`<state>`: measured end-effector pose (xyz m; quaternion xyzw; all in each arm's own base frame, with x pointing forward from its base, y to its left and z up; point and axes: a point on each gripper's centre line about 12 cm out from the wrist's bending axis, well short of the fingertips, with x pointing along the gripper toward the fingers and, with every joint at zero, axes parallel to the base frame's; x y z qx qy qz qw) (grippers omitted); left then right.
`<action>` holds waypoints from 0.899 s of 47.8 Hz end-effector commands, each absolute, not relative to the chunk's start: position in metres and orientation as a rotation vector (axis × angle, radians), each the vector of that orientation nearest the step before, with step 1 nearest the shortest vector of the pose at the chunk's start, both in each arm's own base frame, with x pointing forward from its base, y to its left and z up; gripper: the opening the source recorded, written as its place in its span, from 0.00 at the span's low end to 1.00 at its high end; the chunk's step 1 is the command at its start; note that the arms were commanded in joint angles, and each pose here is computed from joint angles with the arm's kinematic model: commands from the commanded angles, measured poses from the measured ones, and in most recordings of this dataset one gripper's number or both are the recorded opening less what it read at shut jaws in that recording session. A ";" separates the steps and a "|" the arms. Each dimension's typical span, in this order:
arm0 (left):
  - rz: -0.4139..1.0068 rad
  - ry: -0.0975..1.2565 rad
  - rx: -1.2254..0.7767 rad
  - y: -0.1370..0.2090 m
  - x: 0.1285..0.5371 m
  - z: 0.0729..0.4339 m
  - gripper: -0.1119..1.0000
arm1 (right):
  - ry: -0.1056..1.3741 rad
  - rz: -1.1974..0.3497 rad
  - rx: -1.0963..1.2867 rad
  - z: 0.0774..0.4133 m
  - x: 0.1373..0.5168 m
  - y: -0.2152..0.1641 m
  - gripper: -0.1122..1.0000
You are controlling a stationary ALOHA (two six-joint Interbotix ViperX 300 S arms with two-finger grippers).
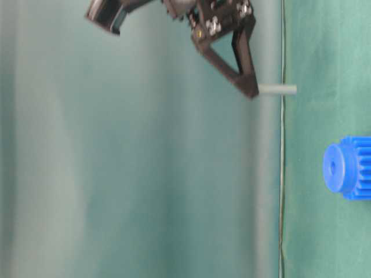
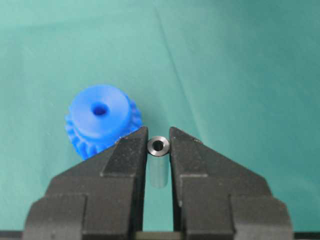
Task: Insert the shaft placed at a random location into the center hole of the small gear at another random location.
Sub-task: 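Carry the held shaft left over the blue gear's center hole, then lower the shaft into the gear's center hole with the right gripper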
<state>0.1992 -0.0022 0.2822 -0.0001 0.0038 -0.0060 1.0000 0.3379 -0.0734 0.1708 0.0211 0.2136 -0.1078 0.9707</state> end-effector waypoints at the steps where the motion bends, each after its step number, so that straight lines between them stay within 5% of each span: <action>1: -0.014 -0.008 0.001 -0.003 0.202 0.290 0.10 | 0.387 -0.200 0.027 0.186 0.357 -0.071 0.22; 23: -0.014 -0.011 -0.008 -0.003 0.201 0.290 0.10 | 0.370 -0.135 0.013 0.193 0.410 -0.054 0.22; 43: -0.016 -0.003 -0.016 -0.003 0.201 0.289 0.10 | 0.390 -0.126 0.019 0.184 0.420 -0.051 0.22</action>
